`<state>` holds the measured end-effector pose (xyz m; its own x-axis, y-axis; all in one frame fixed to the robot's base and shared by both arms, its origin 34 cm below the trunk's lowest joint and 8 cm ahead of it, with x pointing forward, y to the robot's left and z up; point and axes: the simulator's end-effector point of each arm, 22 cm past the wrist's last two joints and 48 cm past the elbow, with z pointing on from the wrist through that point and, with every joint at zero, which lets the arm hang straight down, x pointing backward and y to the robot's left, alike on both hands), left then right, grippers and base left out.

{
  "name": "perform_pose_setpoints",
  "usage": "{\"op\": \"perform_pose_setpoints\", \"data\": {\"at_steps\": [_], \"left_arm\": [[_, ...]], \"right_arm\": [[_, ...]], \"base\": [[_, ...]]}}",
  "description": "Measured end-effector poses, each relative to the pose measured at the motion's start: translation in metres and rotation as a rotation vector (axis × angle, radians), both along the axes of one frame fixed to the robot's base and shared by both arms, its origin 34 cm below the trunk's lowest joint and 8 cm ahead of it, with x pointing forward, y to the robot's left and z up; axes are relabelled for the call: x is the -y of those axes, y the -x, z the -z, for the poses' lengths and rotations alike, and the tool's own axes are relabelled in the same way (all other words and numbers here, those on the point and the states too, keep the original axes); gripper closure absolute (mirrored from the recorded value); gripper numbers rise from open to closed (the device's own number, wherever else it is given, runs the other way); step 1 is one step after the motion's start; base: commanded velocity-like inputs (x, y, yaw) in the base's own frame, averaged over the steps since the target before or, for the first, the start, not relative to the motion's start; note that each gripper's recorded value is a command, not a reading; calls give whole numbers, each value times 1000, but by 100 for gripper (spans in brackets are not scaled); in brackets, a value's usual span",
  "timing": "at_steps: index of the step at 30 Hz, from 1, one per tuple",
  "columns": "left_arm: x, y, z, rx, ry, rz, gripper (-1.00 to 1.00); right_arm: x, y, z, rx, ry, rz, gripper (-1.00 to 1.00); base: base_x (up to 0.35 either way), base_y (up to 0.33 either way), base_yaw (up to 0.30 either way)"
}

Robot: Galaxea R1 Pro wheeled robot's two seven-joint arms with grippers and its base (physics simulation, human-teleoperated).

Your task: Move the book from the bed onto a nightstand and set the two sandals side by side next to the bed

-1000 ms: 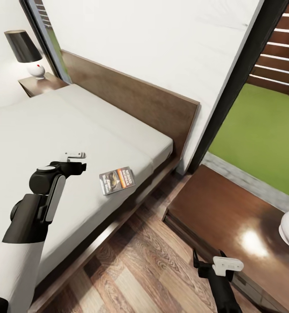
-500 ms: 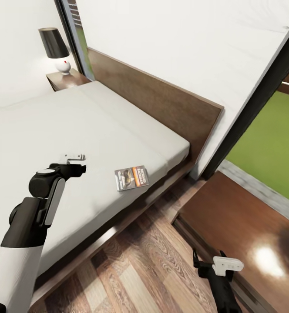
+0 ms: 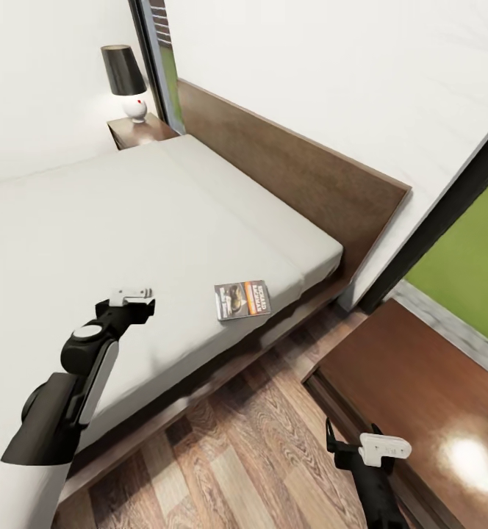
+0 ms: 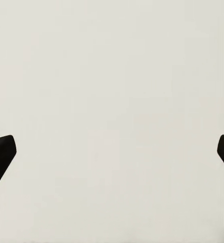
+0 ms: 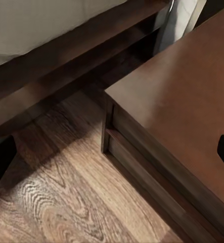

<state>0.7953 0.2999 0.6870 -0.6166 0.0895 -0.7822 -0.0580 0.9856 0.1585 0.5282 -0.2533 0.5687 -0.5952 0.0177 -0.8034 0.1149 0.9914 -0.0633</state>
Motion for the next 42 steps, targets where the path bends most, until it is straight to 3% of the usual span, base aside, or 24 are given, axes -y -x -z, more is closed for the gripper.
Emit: {"op": "perform_pose_setpoints", "data": {"at_steps": [5,9,19,21,24,27,30,36,42], "left_arm": [[8,1,1,9,17,3,-100],[32,8,8,23,49,29,-100],[57,29,23,45,66,75,-100],[63,38,29,55,76,82,-100],[90,71,52,32,109,119,-100],[99,88,61,24,123,130,-100],[117,126,79,8,156,152,-100],[135,156,94,-26,176,178,-100],[135,185,108,-53,179,160,-100]], "right_arm": [[0,0,0,0,-1,0,-100],[0,0,0,-1,-1,1,-100],[0,0,0,-1,-1,1,-100],[0,0,0,-1,-1,1,-100],[0,0,0,-1,-1,1,-100],[0,0,0,-1,-1,1,-100],[0,0,0,-1,-2,0,-100],[0,0,0,0,-1,1,-100],[0,0,0,1,-1,1,-100]], "base": [[0,0,6],[0,0,0],[0,0,0],[0,0,0],[0,0,0],[0,0,0],[0,0,0],[0,0,0],[0,0,0]]}}
